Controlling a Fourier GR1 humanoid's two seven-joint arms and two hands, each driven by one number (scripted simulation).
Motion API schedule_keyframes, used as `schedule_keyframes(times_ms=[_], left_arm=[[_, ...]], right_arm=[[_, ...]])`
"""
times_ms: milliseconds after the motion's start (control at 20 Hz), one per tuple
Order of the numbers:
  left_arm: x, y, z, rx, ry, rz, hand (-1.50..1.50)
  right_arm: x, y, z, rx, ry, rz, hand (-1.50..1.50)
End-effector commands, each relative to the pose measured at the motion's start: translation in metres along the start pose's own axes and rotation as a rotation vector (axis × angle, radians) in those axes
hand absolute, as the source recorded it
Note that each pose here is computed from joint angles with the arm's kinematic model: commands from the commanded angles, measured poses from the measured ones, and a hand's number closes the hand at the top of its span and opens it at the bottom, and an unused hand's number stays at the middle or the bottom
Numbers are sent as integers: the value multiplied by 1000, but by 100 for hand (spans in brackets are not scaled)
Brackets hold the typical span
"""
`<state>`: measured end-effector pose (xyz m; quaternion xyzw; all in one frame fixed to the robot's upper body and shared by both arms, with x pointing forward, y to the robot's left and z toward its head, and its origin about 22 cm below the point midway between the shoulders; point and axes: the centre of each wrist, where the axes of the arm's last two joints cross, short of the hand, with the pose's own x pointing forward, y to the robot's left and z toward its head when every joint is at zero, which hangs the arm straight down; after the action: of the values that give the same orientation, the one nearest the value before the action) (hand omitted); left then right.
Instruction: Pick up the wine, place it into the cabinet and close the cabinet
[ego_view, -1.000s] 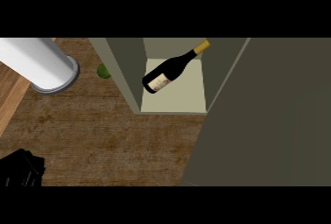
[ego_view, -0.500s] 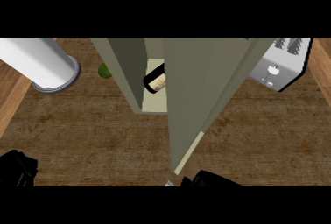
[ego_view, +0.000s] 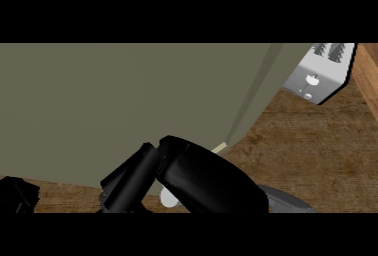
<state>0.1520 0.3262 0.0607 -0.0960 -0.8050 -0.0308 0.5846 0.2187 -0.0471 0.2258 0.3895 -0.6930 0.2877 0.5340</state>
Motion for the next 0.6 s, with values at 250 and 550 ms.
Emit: schedule_keyframes(times_ms=[250, 550], left_arm=[[-5, 9, 3, -9, -2, -1, 150], [7, 27, 6, -7, 18, -7, 150]], right_arm=[[2, -28, -50, -109, -13, -71, 150], [-38, -60, -44, -167, 33, -118, 150]])
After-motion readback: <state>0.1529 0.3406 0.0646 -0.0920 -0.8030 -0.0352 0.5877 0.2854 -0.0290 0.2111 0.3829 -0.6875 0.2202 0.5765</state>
